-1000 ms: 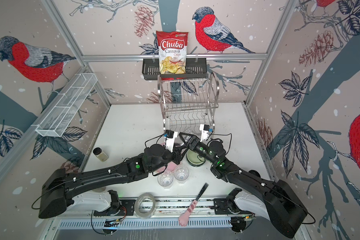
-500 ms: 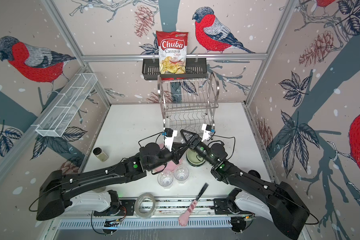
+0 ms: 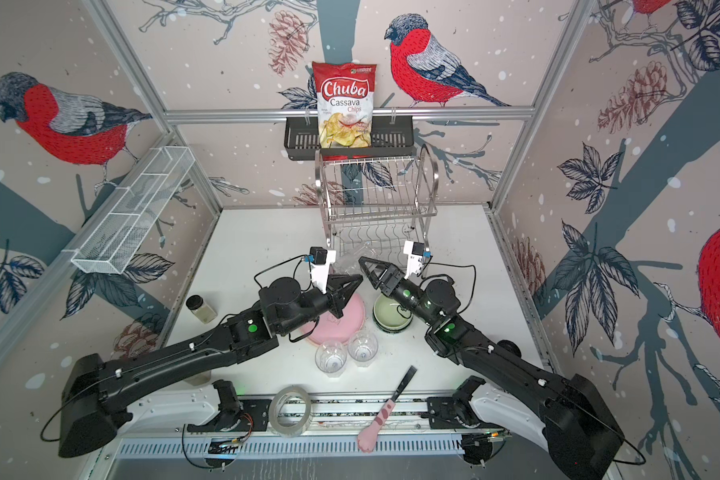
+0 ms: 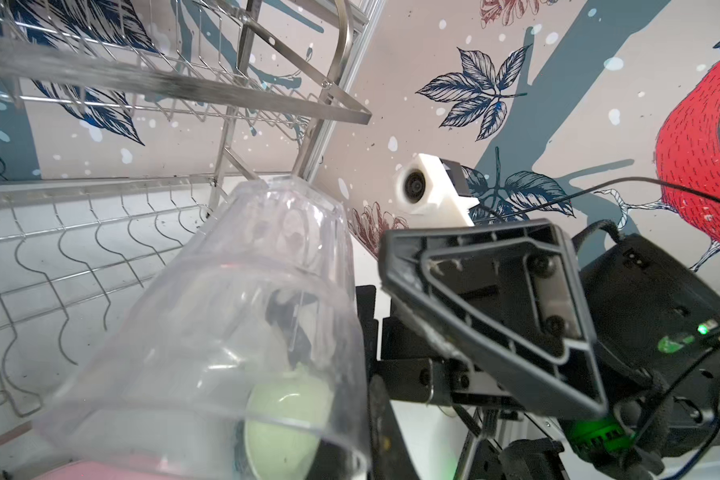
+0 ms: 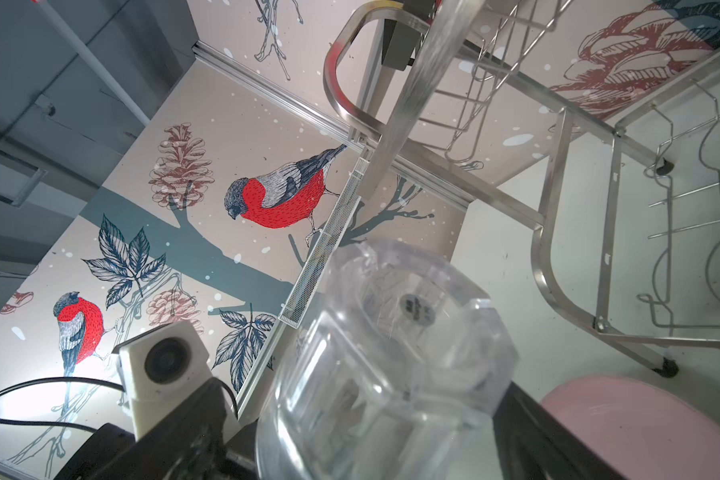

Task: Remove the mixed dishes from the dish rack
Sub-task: 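Bring the left gripper to the cup and close it on the cup, then open the right gripper and draw it back while left gripper holds the cup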

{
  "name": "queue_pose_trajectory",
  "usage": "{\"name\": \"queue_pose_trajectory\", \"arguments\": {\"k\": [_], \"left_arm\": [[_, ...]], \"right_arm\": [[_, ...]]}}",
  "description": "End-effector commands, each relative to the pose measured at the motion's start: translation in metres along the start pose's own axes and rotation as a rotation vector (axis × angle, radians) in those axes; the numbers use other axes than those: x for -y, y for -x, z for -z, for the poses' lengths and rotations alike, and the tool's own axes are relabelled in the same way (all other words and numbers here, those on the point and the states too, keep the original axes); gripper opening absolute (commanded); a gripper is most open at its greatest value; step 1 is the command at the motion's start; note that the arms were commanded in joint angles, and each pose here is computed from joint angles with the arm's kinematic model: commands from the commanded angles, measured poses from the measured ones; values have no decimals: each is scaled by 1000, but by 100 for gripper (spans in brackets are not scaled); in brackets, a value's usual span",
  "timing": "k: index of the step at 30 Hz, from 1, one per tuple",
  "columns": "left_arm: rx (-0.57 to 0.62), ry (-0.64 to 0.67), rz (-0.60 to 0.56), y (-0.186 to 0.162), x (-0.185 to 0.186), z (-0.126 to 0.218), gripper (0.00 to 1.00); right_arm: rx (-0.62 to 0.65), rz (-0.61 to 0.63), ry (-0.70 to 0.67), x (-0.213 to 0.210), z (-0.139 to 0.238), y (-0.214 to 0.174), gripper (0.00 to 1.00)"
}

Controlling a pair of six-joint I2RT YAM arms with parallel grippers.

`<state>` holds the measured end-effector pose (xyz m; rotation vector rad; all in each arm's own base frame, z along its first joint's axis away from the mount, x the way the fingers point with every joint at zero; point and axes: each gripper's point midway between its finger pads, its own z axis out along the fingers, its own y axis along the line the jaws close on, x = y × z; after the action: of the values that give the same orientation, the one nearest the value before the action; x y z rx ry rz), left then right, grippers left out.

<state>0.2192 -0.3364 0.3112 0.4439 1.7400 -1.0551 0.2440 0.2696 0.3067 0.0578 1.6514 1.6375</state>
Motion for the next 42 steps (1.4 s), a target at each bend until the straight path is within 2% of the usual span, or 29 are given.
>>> {"name": "queue_pose_trajectory", "arguments": {"k": [1, 10, 13, 17, 20, 23, 26, 29, 30, 34, 37, 40, 42], "left_arm": [[-14, -75, -44, 5, 13, 5, 0], [-104, -167, -56, -8, 28, 5, 0], [-110, -157, -62, -8, 25, 6, 0], [-101, -141, -60, -6, 18, 8, 0], [-99, -131, -55, -5, 15, 8, 0], [-96, -105, -50, -4, 11, 6, 1], [-75, -61, -36, 0, 3, 5, 44], [-49, -20, -24, 5, -4, 3, 59], [-37, -6, -17, 7, -6, 2, 61], [12, 30, -3, 16, -12, 0, 61], [51, 63, 3, 24, -17, 2, 57], [96, 79, 2, 33, -19, 8, 45], [124, 79, 3, 39, -18, 13, 32]], "right_arm": [[-47, 28, 37, -7, -2, -2, 99], [-134, 30, 86, -13, -16, -4, 100], [-156, 28, 120, -18, -17, -8, 86], [-168, 19, 124, -17, -16, -11, 54], [-169, 16, 123, -15, -15, -14, 39], [-169, 16, 122, -15, -15, -16, 32], [-166, 18, 123, -16, -15, -18, 29], [-160, 21, 134, -20, -16, -20, 28], [-158, 21, 140, -22, -17, -21, 27], [-161, 21, 183, -32, -18, -27, 27], [-177, 19, 215, -39, -21, -34, 26], [-187, 14, 232, -43, -22, -40, 26], [-191, 9, 235, -42, -23, -42, 26]]}}
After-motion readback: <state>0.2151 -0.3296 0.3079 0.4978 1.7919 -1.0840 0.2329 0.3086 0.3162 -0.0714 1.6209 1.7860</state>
